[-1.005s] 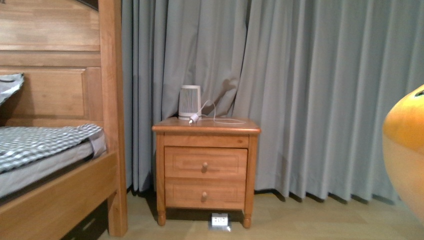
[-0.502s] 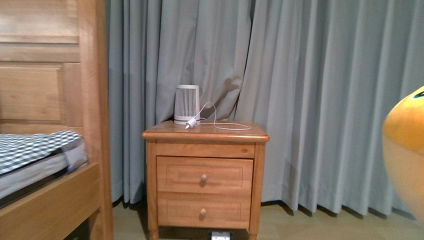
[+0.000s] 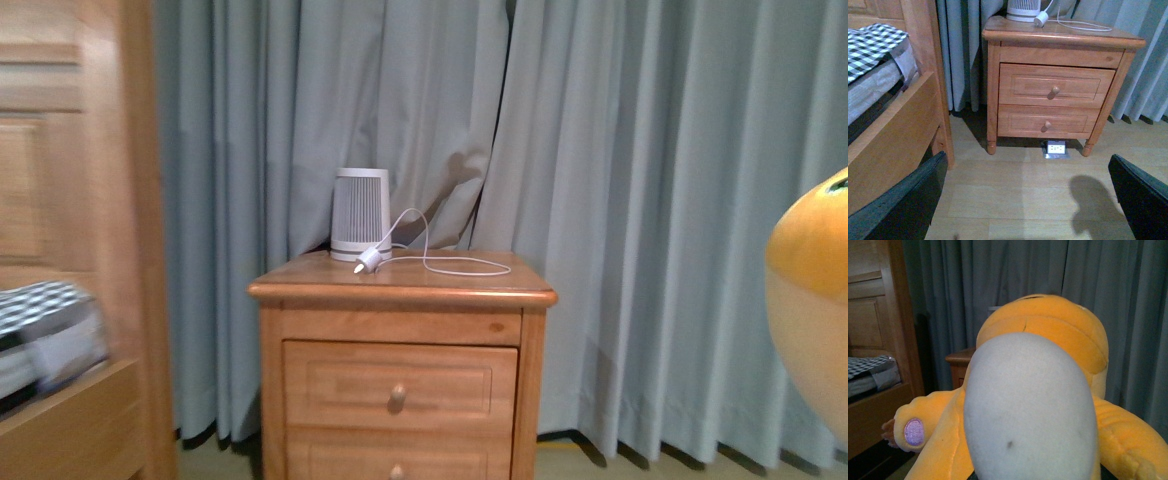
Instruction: Put away toys
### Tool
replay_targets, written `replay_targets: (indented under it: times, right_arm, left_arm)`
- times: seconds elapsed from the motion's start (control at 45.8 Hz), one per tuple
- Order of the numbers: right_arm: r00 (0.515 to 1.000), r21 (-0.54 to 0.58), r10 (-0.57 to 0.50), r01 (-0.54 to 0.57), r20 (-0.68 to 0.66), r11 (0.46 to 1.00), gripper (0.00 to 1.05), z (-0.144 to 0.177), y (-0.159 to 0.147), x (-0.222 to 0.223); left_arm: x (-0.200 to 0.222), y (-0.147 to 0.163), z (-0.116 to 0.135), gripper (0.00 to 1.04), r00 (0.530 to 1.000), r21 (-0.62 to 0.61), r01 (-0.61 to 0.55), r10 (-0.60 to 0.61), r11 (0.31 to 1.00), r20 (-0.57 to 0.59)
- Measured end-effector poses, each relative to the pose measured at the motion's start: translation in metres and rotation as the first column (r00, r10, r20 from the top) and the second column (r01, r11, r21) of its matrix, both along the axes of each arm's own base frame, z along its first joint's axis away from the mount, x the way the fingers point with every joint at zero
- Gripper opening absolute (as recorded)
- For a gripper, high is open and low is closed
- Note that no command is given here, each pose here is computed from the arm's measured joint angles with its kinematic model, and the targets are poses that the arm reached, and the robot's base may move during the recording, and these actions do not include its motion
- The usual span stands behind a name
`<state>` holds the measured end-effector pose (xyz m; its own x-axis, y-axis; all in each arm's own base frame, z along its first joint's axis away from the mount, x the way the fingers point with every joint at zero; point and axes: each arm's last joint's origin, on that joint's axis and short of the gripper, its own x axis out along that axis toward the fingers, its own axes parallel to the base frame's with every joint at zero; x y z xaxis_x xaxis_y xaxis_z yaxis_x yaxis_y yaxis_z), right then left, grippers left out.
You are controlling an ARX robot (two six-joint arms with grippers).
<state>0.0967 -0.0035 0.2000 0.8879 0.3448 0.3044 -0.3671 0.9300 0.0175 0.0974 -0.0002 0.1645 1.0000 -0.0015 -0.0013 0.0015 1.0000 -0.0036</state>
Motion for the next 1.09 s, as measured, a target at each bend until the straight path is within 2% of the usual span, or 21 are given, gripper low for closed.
replay_targets:
  times: [1.092]
  right_arm:
    - [1.000,0.002,-0.003,0.003,-0.003,1.000,0.09,-0.0002,-0.0001,0.0003]
  left_arm:
    - [-0.0001,0.0001,0.0001,0.98,1.000,0.000,-0.002,0.002,1.000,0.001]
